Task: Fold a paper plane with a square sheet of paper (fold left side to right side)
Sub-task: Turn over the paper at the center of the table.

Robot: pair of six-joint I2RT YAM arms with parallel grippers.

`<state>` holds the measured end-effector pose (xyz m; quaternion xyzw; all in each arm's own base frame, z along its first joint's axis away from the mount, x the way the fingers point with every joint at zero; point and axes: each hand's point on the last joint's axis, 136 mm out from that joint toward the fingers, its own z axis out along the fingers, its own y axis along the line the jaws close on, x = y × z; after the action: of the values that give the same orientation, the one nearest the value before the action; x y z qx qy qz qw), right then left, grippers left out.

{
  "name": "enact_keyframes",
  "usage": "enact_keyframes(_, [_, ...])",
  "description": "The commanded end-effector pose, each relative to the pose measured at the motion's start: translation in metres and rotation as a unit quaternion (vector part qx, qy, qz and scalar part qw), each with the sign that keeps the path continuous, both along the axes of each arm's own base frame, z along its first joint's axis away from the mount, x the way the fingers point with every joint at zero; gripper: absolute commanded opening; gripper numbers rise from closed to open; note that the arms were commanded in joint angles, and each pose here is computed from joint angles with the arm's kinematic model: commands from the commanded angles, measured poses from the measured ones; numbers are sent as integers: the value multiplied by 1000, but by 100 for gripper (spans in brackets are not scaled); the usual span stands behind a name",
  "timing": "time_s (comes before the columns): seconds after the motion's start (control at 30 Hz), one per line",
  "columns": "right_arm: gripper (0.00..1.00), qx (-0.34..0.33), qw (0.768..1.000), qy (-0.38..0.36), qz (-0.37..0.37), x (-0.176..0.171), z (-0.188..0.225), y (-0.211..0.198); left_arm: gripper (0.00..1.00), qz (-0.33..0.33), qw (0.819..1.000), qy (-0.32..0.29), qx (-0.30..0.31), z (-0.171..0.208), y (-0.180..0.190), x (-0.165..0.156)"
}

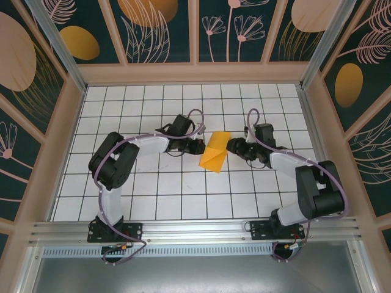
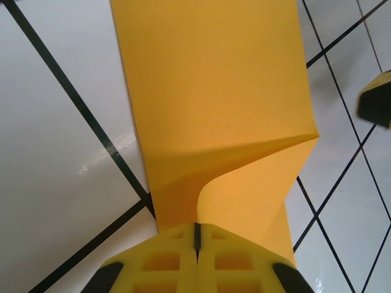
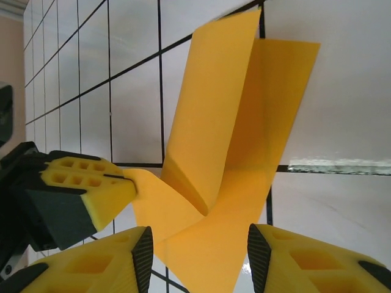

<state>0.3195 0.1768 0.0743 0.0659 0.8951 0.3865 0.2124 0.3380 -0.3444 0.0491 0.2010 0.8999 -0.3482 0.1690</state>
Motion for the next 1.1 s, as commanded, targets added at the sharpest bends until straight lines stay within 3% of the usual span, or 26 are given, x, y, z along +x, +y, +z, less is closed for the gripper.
enact_keyframes(0.0, [48,31,999,-1,22,0,0,19,4,16,1000,-18,-7,12,2,6])
enact_keyframes(0.27, [48,55,997,22,45,5,-12,48,6,20,1000,-19,-3,8,4,7])
enact_keyframes(0.4, [39,64,996,21,52,10,-12,60,11,28,999,-22,2,8,8,9])
enact_keyframes(0.57, [11,68,996,13,52,16,-10,62,34,64,997,-43,-3,26,27,20])
enact_keyframes(0.63, [1,70,996,-2,51,19,-2,59,50,89,994,-56,-19,43,44,25])
enact_keyframes(0.77, [0,92,993,-51,52,28,30,48,77,134,985,-92,-61,90,73,30])
enact_keyframes(0.83, [0,113,988,-91,56,32,58,40,97,169,978,-94,-85,107,91,29])
enact_keyframes(0.97, [0,168,967,-175,79,32,123,31,99,189,960,-71,-195,149,110,24])
enact_keyframes(1.07, [0,204,945,-226,115,24,170,34,98,145,952,-68,-260,183,101,8])
